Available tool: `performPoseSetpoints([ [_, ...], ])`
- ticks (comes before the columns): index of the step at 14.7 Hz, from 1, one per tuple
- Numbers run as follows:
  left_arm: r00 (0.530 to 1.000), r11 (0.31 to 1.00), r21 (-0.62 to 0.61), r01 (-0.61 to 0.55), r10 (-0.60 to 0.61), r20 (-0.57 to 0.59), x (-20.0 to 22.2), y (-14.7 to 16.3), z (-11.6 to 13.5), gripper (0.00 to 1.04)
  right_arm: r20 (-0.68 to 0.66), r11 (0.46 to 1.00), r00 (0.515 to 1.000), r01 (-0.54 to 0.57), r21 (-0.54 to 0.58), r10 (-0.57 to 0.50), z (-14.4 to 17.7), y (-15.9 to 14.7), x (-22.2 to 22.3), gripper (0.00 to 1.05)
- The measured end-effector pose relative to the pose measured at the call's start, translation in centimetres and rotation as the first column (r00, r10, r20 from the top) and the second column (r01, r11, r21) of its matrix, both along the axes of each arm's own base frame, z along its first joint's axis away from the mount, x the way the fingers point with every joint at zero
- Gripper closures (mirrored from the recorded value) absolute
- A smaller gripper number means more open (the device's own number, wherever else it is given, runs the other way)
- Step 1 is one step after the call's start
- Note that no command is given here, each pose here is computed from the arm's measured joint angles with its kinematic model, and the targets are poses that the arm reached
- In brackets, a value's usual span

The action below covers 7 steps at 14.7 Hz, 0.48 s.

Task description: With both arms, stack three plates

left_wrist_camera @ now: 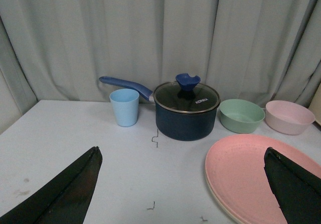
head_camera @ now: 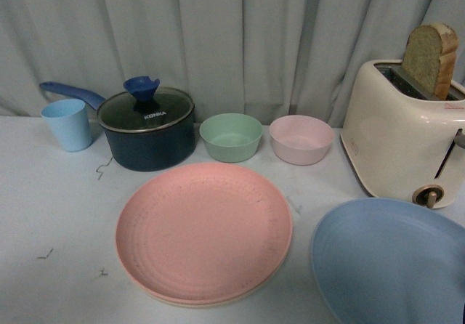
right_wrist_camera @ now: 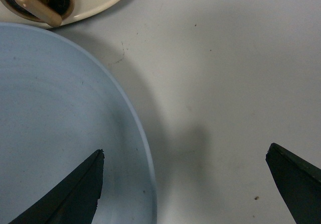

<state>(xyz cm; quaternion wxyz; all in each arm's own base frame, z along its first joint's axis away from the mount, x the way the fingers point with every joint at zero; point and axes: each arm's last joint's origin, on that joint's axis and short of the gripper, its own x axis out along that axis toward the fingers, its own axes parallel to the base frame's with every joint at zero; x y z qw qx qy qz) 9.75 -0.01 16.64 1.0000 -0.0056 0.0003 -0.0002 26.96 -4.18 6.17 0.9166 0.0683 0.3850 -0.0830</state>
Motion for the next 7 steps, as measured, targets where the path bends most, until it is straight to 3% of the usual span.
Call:
performPoseSetpoints([
  [4,1.000,1.000,0.000,0.000,0.000,0.000,0.0,0.0,0.0,0.07,-0.075,0.998,0.997,0.012,0.064,-0.008,-1.8,0.7,0.7,0.06],
  [7,1.000,1.000,0.000,0.000,0.000,0.000,0.0,0.0,0.0,0.07,-0.070,0.997,0.997,0.024,0.075,-0.018,-1.9,0.8,0.8,0.42],
])
